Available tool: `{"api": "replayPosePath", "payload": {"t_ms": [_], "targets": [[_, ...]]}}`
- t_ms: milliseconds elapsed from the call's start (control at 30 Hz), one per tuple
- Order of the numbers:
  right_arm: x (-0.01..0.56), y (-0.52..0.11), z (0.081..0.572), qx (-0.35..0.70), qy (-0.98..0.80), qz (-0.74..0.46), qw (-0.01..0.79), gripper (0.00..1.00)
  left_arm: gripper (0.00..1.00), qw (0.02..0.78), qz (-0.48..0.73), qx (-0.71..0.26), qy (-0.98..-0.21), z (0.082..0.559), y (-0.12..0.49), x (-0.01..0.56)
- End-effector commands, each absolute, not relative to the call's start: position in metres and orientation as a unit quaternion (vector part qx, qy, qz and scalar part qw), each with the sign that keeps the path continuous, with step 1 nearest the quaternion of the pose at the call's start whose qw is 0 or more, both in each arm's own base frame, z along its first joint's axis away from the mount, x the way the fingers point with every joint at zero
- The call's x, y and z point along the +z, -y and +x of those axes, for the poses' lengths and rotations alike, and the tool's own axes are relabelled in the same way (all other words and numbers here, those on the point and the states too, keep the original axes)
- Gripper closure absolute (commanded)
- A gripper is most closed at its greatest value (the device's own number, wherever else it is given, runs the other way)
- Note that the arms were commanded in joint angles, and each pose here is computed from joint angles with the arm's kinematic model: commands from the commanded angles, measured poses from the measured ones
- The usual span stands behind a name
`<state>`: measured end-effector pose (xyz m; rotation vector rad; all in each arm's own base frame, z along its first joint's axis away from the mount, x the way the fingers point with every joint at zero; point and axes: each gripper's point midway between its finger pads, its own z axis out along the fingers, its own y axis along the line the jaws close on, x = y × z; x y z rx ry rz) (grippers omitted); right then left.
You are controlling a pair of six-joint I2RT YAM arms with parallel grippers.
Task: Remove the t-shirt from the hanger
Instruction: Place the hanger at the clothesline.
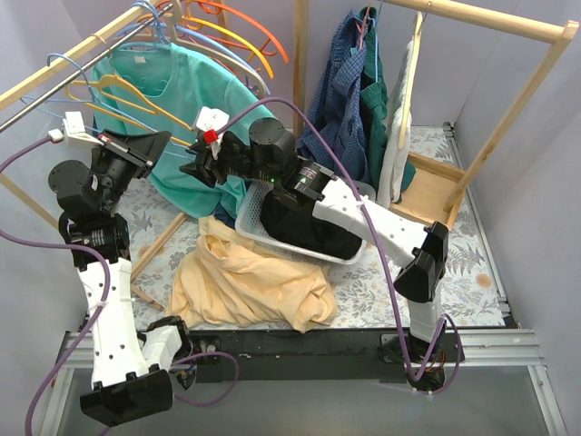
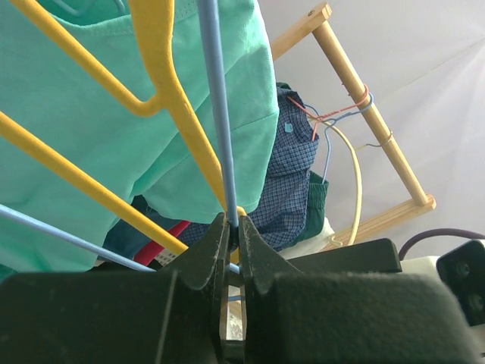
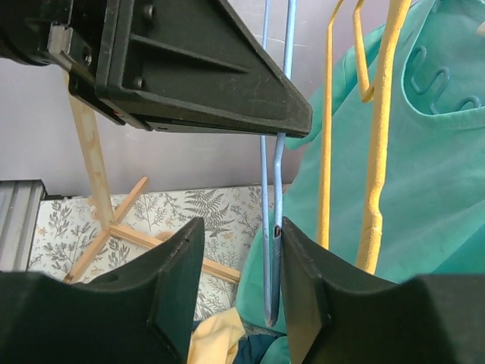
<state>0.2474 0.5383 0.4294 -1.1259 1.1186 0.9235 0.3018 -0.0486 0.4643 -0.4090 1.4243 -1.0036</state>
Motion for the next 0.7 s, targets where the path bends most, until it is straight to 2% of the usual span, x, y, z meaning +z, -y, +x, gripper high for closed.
{"api": "replayPosePath", "payload": {"t_ms": [0, 233, 667], "targets": [[0.479, -0.523, 0.227, 0.416, -0.432, -0.472, 0.646, 0.47, 1.0, 0.651, -0.156, -0.425, -0.609, 0.301, 0.048, 0.486], [0.473, -0.502, 0.225, 0.398, -0.441, -0.463, 0.657, 0.4, 1.0, 0.655, -0.159, -0.421, -0.607, 0.302, 0.046, 0.488], [0.495, -0.403, 0.23, 0.296, -0.46, -0.392, 0.74, 0.32, 1.0, 0.65, -0.162, -0.431, -0.605, 0.312, 0.043, 0.492]]}}
